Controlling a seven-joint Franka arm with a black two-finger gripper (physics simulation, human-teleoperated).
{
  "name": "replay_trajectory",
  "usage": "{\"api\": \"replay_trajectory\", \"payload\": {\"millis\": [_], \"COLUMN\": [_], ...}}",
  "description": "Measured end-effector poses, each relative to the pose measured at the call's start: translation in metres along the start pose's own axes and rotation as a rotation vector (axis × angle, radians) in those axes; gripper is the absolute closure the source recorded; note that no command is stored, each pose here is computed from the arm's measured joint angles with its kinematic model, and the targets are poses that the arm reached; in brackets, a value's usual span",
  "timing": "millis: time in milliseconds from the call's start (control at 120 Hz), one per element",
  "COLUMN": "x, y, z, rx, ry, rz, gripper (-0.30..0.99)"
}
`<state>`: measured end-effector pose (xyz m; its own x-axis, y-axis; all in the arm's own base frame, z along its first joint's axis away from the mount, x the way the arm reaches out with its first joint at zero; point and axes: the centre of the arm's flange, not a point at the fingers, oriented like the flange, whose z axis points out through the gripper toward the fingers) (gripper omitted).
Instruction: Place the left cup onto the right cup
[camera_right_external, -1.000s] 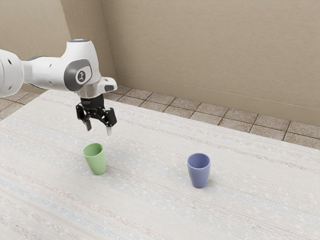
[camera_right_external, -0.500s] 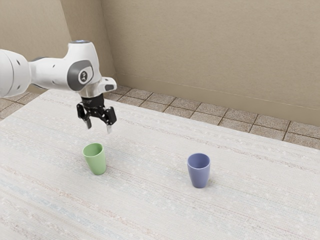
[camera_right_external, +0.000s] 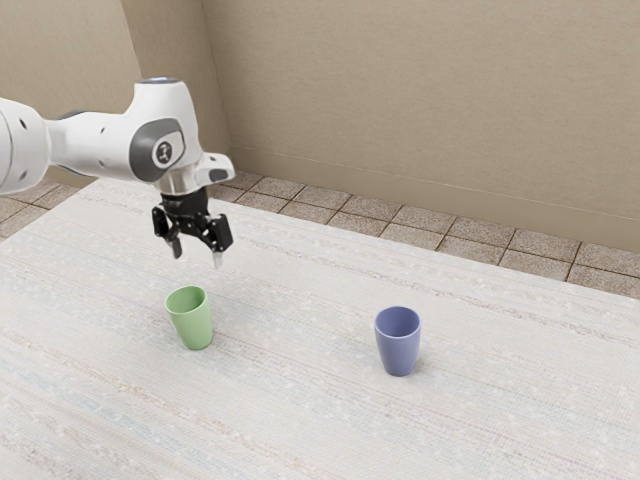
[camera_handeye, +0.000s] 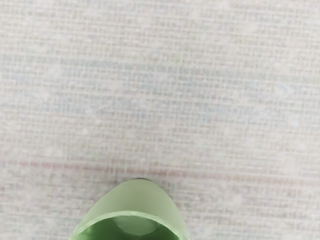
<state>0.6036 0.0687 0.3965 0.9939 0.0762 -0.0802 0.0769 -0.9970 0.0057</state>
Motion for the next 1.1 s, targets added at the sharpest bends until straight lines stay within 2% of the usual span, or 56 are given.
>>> {"api": "replay_trajectory", "payload": {"millis": [392,1100], "x": [-0.029,-0.028], "y": [0.012,0.022], "z": [0.011,0.039], "rx": [-0.001,0.0], "ry": [-0.023,-0.023], "rz": [0.0,-0.02], "gripper": [0.0,0.0]}}
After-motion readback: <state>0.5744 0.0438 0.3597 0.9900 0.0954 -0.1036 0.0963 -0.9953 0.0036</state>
